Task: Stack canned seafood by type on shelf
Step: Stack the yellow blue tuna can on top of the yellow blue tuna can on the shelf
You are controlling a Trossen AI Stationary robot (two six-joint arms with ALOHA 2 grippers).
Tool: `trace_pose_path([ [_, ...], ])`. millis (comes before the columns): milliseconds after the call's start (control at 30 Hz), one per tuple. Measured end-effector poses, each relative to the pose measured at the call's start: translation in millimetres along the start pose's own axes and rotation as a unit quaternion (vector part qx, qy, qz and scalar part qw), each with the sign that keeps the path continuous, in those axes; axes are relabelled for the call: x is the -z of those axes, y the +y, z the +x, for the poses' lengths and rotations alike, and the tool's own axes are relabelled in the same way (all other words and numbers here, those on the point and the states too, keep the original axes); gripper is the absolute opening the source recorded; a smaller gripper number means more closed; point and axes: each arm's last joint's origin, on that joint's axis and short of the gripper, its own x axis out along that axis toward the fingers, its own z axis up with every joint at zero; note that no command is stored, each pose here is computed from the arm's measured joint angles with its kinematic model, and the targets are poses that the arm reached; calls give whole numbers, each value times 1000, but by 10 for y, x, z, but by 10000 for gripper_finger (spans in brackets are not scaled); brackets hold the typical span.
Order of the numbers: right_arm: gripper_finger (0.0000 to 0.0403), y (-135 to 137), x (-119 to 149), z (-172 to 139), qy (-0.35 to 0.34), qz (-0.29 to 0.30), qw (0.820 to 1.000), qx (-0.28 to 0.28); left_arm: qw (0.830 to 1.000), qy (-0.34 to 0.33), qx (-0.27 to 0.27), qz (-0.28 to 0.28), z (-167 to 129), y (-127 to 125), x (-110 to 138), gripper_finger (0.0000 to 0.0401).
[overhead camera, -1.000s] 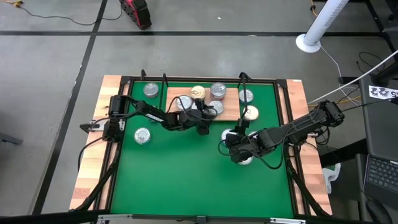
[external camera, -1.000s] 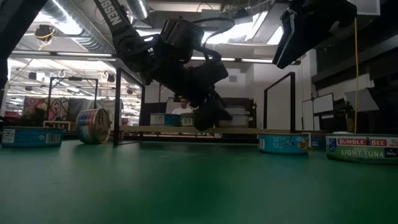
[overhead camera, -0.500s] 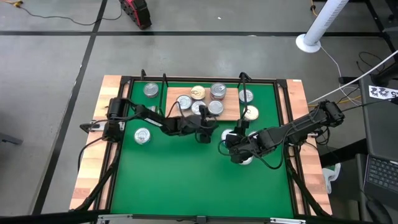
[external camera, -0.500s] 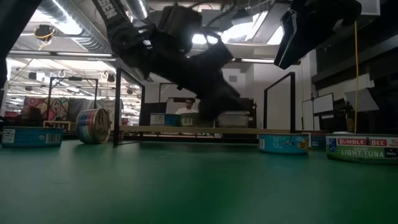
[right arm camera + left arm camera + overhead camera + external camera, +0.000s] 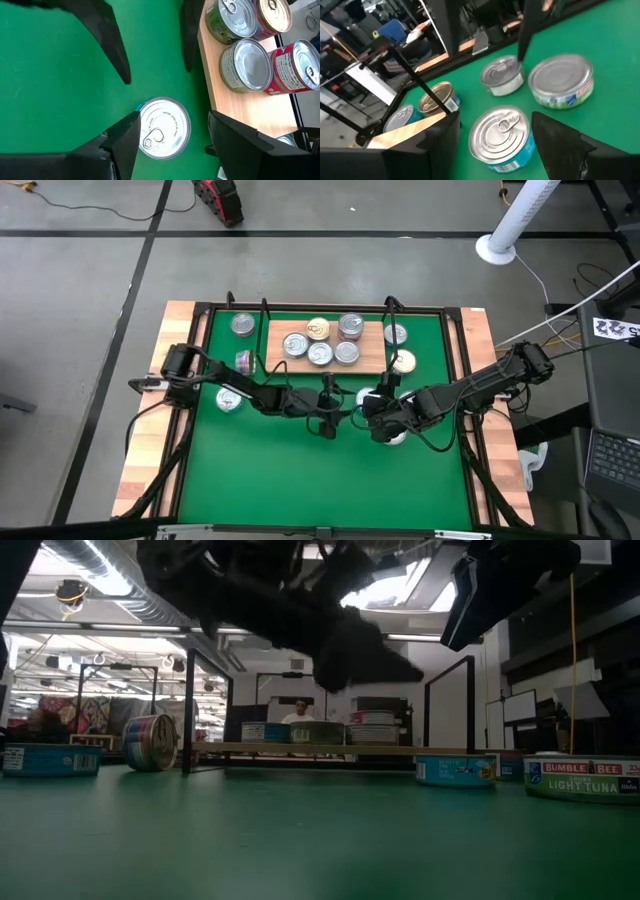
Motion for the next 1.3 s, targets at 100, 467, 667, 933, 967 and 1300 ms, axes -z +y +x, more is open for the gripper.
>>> trace_pose_path([
  [100, 232, 0, 0, 0, 0, -2, 1000, 0, 1000, -8, 10, -24, -59, 58, -91, 241],
  [467, 232, 1, -1, -1, 0, -50, 999, 0, 990, -27, 130, -37, 100, 155, -286, 241],
  [667, 232, 0, 0, -1, 1, -52, 999, 0, 990, 0, 141, -19, 313, 216, -232, 241],
  [933, 232, -59, -68, -129, -9, -47, 999, -3, 988, 48, 147, 11, 514, 202, 117, 241],
  [967, 232, -66, -88, -150, -12, -45, 999, -4, 987, 55, 147, 13, 540, 196, 172, 241],
  [1300, 232, -104, -198, -276, -29, -59, 998, -14, 980, 79, 161, 85, 648, 114, 442, 235],
])
